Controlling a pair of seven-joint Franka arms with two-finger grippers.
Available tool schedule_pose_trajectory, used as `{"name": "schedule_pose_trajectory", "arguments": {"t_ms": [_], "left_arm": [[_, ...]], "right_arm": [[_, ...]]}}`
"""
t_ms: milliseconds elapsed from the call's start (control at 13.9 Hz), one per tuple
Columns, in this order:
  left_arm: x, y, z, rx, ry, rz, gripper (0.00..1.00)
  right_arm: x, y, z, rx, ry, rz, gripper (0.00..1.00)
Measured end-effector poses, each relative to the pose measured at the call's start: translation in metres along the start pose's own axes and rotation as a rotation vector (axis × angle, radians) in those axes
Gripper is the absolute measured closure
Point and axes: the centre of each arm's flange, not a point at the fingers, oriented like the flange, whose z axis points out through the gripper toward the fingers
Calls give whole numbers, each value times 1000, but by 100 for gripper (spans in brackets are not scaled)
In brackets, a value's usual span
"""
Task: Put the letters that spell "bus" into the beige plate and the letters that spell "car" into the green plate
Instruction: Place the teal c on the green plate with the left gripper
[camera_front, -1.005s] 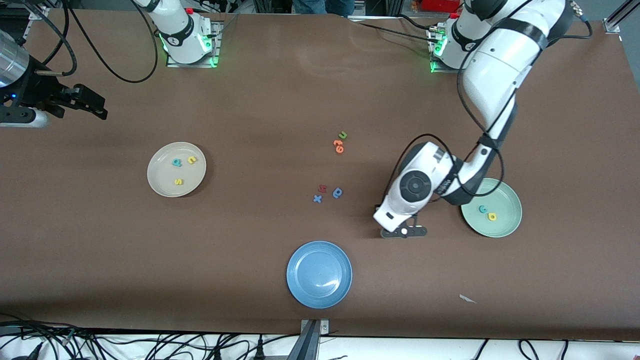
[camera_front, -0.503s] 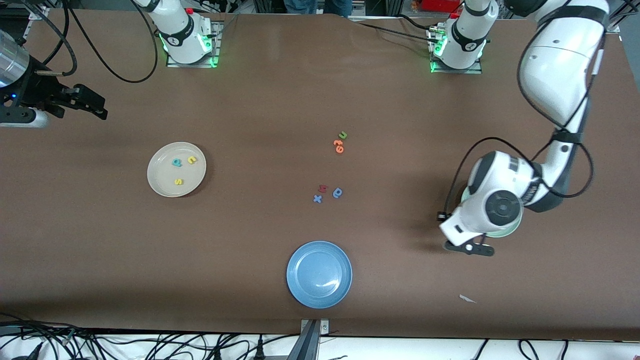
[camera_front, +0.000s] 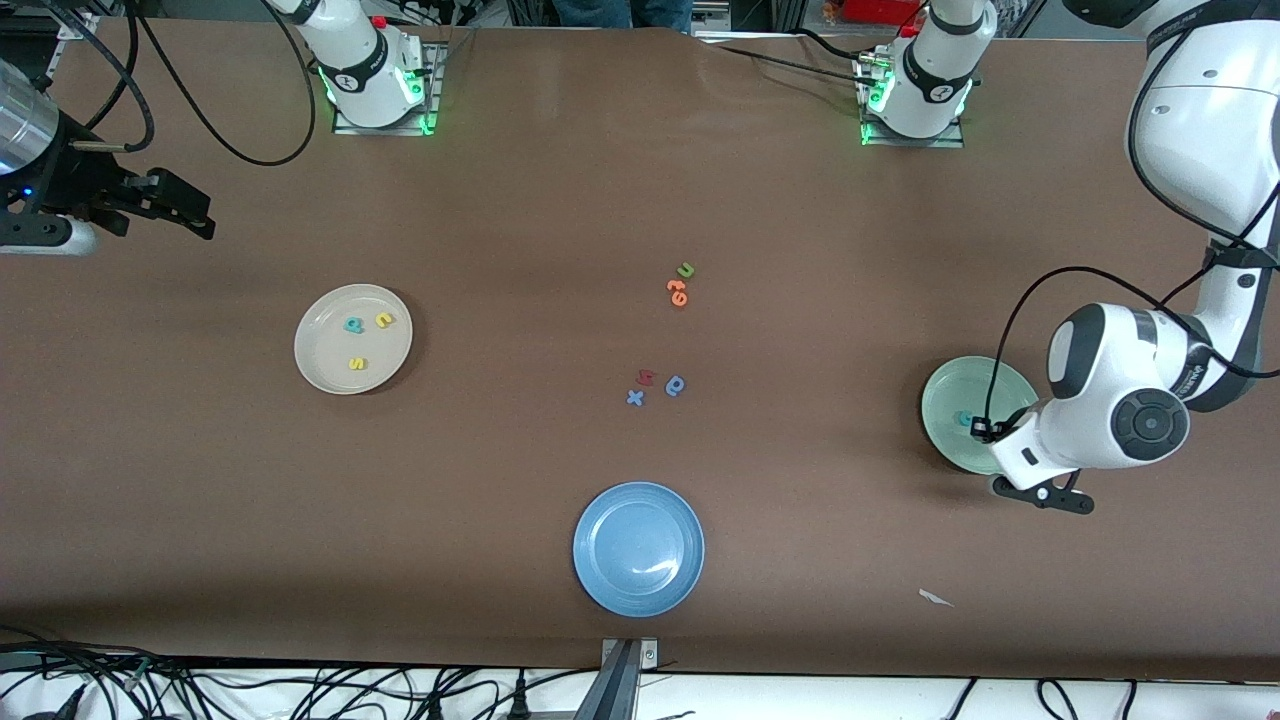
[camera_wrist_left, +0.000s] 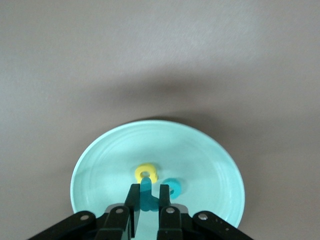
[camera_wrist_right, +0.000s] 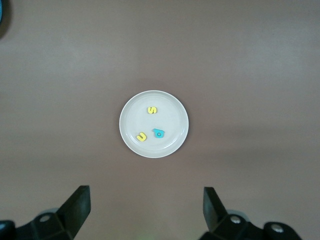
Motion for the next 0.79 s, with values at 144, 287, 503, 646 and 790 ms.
{"name": "schedule_pose_trajectory", "arguments": {"t_ms": [144, 287, 503, 646, 790], "left_arm": [[-7, -1, 7, -1, 5, 0, 81], [-13, -2, 15, -4, 20, 2, 67], [-15, -8, 8, 1, 36, 7, 38], [-16, -8, -5, 10, 54, 6, 19], [-17, -9, -17, 19, 71, 4, 0]], "right_arm": [[0, 0, 0, 0, 0, 0, 0], [0, 0, 0, 0, 0, 0, 0], [0, 0, 0, 0, 0, 0, 0], [0, 0, 0, 0, 0, 0, 0], [0, 0, 0, 0, 0, 0, 0]]}}
